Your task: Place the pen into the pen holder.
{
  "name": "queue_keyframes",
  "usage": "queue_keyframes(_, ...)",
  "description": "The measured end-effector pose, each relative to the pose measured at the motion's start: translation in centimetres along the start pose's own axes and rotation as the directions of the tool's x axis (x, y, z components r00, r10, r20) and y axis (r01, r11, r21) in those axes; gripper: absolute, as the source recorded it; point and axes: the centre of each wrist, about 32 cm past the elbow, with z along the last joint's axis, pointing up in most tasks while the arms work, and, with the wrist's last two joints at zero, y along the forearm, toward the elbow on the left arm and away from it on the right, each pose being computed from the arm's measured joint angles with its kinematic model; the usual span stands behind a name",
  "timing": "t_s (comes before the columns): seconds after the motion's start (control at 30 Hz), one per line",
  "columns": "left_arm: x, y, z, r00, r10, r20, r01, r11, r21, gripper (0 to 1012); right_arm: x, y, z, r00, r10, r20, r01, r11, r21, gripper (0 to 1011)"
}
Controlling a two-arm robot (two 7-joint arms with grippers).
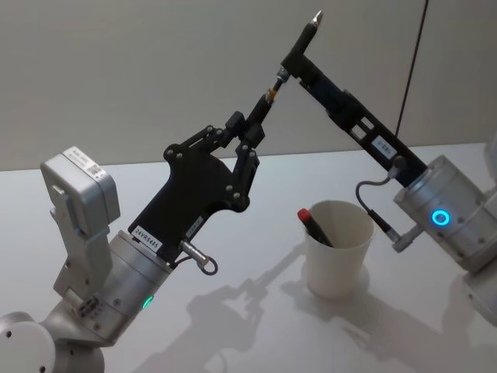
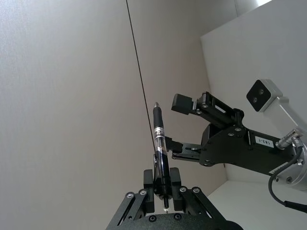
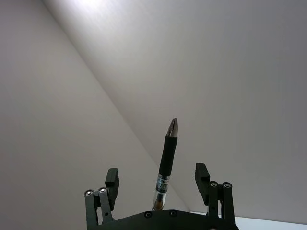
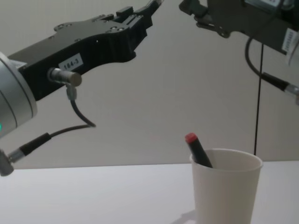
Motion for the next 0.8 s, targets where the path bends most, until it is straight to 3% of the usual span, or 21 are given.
queue_keyframes(0.4,0.0,0.0,0.0,1.0,0.0,0.0,0.0,1.0,0.0,195,-0.1,0.8,-0.1,1.0,-0.001,-0.027,0.001,1.0,0.002,1001)
queue_keyframes(0.8,0.0,0.0,0.0,1.0,0.0,0.0,0.0,1.0,0.0,195,-0.3,1.2,-0.5,0.995,-0.011,-0.1,0.014,0.999,0.028,1002)
